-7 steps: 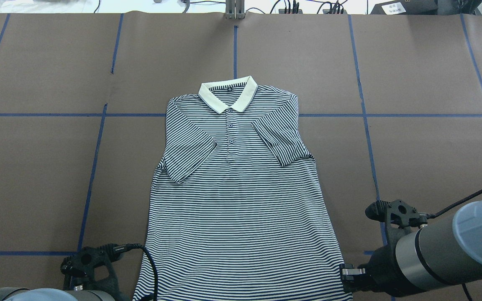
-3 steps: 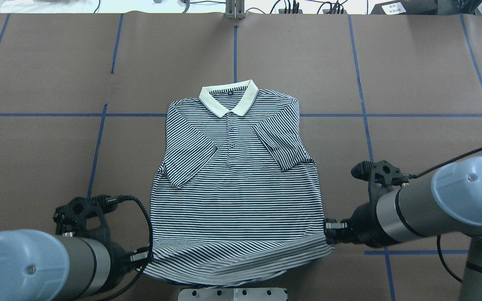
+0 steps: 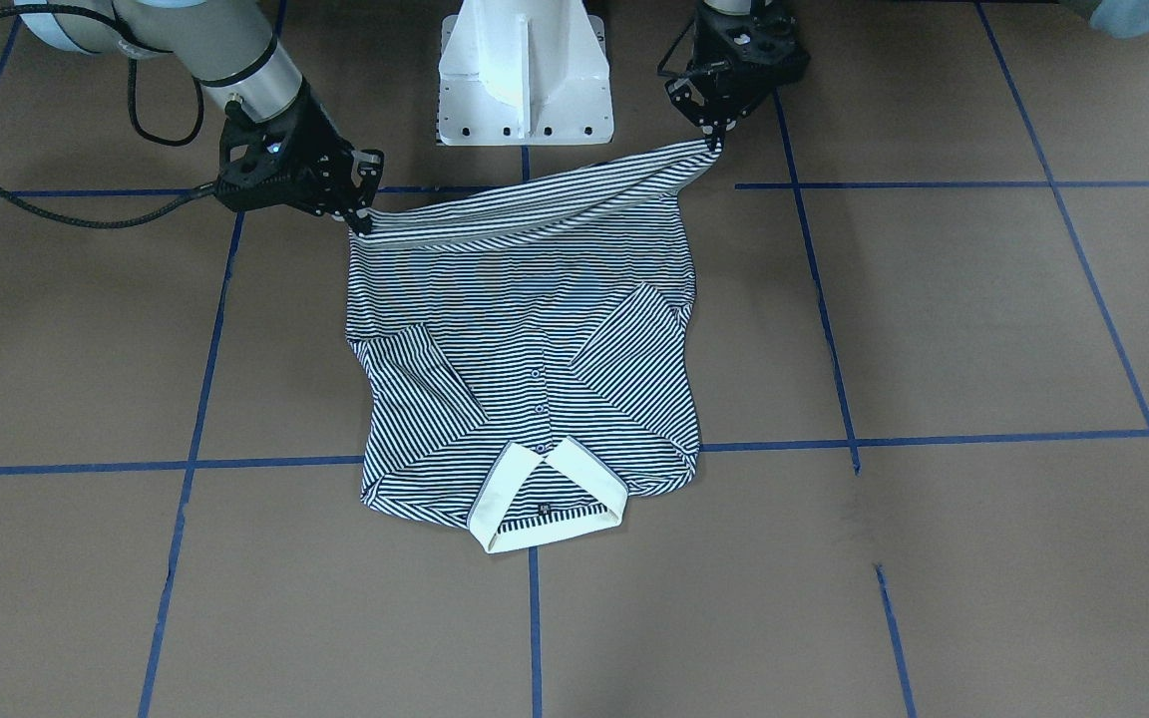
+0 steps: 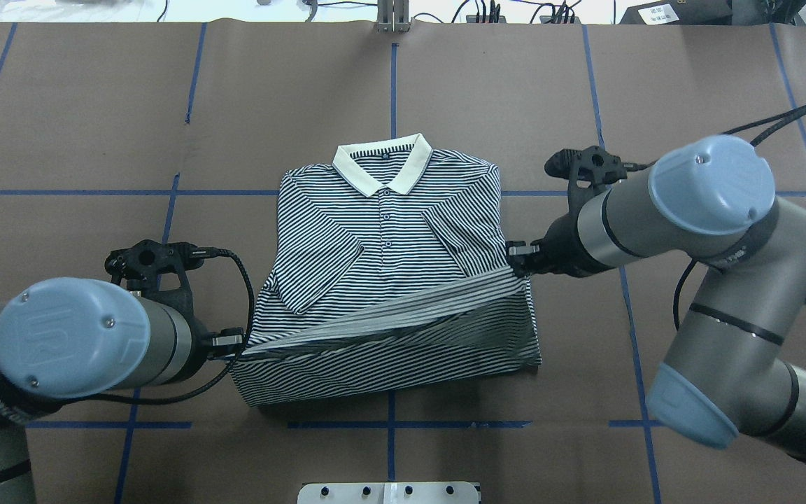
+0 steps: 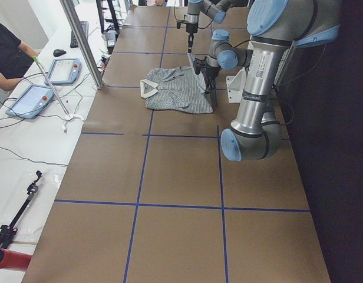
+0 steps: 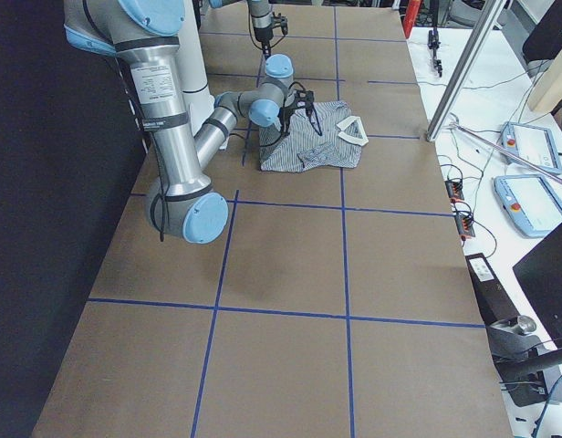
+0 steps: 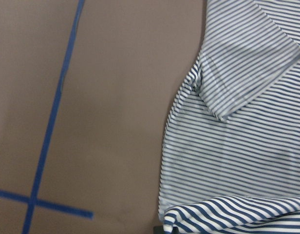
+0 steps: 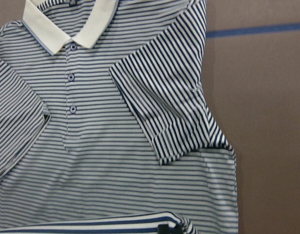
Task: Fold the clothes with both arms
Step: 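Lay the hem down just below the collar and open both grippers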
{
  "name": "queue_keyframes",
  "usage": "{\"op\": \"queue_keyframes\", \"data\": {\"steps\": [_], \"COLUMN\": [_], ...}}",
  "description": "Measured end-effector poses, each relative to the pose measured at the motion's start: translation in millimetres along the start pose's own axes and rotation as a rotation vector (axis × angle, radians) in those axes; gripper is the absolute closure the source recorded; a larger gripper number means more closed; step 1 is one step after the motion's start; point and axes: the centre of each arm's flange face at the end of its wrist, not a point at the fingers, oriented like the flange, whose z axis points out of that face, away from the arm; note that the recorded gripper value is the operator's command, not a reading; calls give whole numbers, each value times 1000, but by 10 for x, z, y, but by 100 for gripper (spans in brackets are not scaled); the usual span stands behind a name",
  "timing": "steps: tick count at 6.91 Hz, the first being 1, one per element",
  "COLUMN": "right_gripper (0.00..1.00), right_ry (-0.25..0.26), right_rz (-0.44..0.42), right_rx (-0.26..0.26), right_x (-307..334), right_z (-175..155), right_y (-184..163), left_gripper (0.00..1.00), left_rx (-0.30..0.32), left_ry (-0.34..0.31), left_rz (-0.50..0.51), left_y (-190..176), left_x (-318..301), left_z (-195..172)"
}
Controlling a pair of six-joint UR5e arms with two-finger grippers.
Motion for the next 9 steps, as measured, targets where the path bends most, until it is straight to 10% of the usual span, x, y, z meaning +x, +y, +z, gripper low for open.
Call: {"op": "queue_keyframes", "data": {"steps": [9], "right_gripper": [100], "right_ry": [65], "right_rz": [39], "right_rx": [104], "right_x": [369], "right_z": [896], "right_y": [-1465], "left_gripper": [100], "left_rx": [218], "left_ry": [47], "left_rz": [-25], "left_y": [-2001], "left_x": [133], "left_z": [1102]}}
